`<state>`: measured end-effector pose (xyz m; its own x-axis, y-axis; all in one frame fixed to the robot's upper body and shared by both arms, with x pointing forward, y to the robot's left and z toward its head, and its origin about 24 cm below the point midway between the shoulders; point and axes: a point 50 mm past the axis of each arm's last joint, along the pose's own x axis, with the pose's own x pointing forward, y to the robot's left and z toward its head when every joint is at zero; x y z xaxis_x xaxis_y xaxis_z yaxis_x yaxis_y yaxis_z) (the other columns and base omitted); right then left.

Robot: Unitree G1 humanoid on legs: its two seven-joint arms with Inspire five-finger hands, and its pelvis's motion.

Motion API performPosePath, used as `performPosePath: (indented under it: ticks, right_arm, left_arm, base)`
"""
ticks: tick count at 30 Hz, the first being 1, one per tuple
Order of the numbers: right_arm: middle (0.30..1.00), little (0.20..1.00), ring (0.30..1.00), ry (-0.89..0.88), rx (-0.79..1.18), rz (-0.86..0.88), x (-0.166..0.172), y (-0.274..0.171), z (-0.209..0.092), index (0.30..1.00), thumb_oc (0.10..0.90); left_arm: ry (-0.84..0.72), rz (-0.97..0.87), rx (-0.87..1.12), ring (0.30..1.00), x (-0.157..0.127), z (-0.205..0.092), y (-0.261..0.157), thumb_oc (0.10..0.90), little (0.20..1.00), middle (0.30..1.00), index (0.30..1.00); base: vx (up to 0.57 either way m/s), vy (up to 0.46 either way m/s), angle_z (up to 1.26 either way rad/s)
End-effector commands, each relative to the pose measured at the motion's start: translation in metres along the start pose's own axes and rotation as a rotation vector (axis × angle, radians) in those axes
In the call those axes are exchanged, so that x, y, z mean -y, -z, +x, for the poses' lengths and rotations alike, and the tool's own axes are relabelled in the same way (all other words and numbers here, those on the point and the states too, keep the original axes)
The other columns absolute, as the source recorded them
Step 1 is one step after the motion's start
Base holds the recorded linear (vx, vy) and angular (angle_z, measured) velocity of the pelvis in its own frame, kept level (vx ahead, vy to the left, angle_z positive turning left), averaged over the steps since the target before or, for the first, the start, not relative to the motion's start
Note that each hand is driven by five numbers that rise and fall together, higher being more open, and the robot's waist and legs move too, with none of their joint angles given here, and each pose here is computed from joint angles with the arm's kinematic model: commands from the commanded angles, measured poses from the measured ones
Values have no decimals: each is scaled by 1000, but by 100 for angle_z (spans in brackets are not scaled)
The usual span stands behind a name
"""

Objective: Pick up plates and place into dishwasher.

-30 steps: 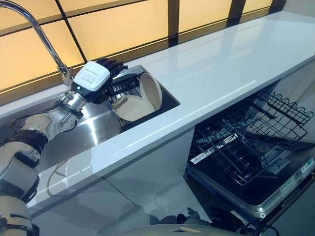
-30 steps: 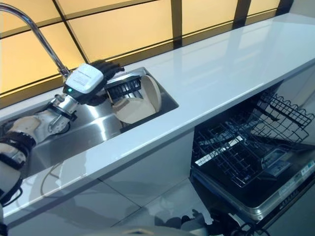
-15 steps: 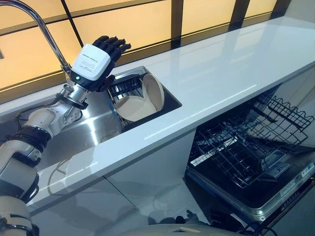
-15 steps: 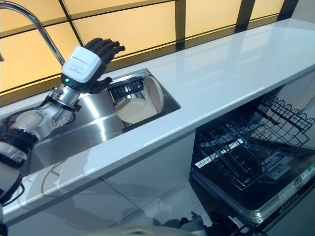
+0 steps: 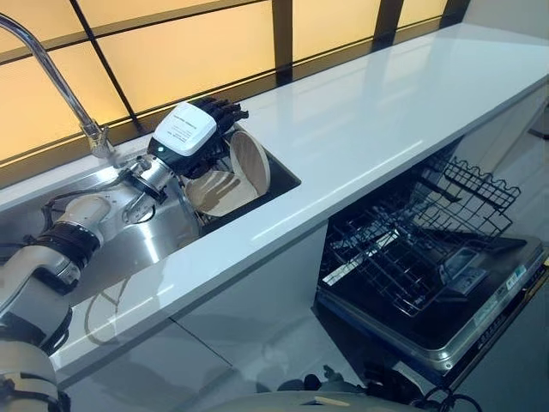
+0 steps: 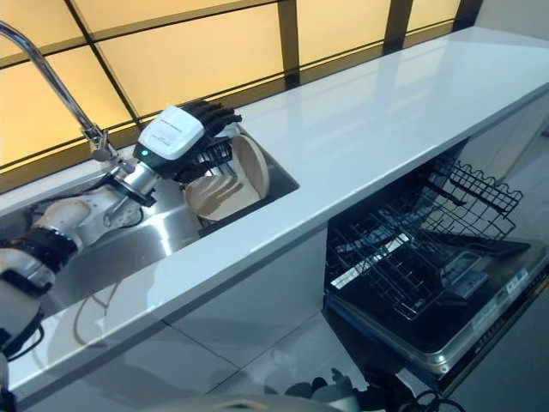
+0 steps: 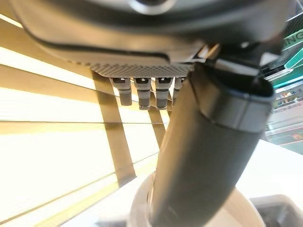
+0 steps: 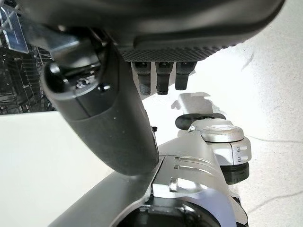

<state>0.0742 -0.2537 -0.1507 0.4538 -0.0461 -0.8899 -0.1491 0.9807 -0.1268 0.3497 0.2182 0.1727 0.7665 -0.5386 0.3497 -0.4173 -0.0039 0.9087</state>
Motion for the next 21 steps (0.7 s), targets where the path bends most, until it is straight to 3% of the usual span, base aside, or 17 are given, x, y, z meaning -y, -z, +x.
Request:
performPosePath:
  ticks: [1, 13, 21]
  right_arm:
    - [900, 900, 900, -27, 51, -66, 0, -7, 0, 900, 800]
    - [900, 900, 900, -26, 56, -73, 2, -7, -1, 900, 800]
    - [900, 900, 900, -26, 52, -78, 4, -7, -2, 900, 800]
  left_arm:
    - [-286, 21, -67, 900, -71, 44, 22, 800, 900, 900, 900]
    - [-318, 51, -90, 900, -74, 46, 28, 800, 900, 900, 900]
    - [-238, 62, -68, 900, -68, 50, 23, 800, 900, 900, 900]
  base:
    - [6, 0, -8]
    - [3, 1, -4]
    - [23, -2, -5]
